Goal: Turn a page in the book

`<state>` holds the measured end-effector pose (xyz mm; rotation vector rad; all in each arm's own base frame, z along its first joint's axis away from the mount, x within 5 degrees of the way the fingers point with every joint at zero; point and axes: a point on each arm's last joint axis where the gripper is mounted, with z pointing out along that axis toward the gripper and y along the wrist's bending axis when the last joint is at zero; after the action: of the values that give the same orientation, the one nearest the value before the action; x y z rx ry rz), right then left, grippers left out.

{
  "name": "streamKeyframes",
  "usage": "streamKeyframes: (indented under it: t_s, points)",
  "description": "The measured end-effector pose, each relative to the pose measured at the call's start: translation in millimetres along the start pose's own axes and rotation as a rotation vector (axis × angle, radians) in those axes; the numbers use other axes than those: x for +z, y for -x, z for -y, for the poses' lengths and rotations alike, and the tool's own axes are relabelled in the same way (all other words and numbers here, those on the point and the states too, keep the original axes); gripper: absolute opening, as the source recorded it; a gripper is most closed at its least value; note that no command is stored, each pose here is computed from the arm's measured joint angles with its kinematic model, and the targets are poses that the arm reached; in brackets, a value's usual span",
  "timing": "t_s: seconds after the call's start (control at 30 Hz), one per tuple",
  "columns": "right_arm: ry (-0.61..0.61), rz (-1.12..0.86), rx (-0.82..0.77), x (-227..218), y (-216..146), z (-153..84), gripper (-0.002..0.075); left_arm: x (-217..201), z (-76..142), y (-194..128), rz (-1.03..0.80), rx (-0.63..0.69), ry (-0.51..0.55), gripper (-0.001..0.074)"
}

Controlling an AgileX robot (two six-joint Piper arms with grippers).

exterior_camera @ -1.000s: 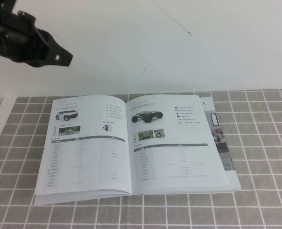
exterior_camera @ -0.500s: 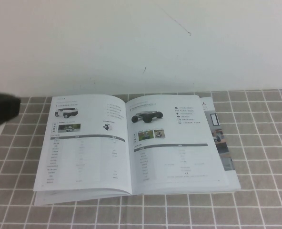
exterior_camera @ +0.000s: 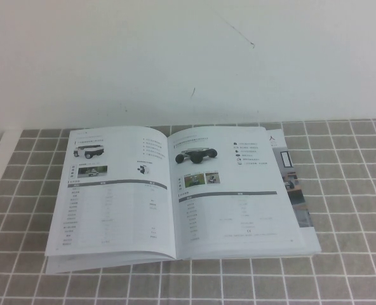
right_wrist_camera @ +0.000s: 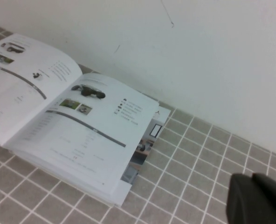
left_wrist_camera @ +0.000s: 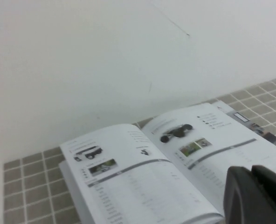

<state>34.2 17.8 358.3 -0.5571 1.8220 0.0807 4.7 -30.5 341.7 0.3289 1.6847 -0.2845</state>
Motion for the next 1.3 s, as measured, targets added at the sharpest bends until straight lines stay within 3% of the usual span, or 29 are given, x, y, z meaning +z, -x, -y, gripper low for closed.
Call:
streamKeyframes:
  t_s: [0.3, 0.53, 1.03, 1.3]
  points:
    - [-0.098, 0.078, -0.043, 50, -44, -1, -0.0002, 15, -19, -21, 0.132, 0.051, 0.163, -0.0004]
    - [-0.07, -0.03, -0.039, 74, -90, -10, -0.0002, 32, -30, -45, 0.174, 0.034, 0.229, -0.0004]
    - [-0.001, -0.268, -0.024, 93, -175, -32, -0.0002, 60, -37, -126, -0.052, -0.023, 0.231, -0.0004]
    - [-0.011, -0.24, -0.028, 95, -178, -32, -0.0002, 65, -38, -157, -0.138, -0.039, 0.236, -0.0004]
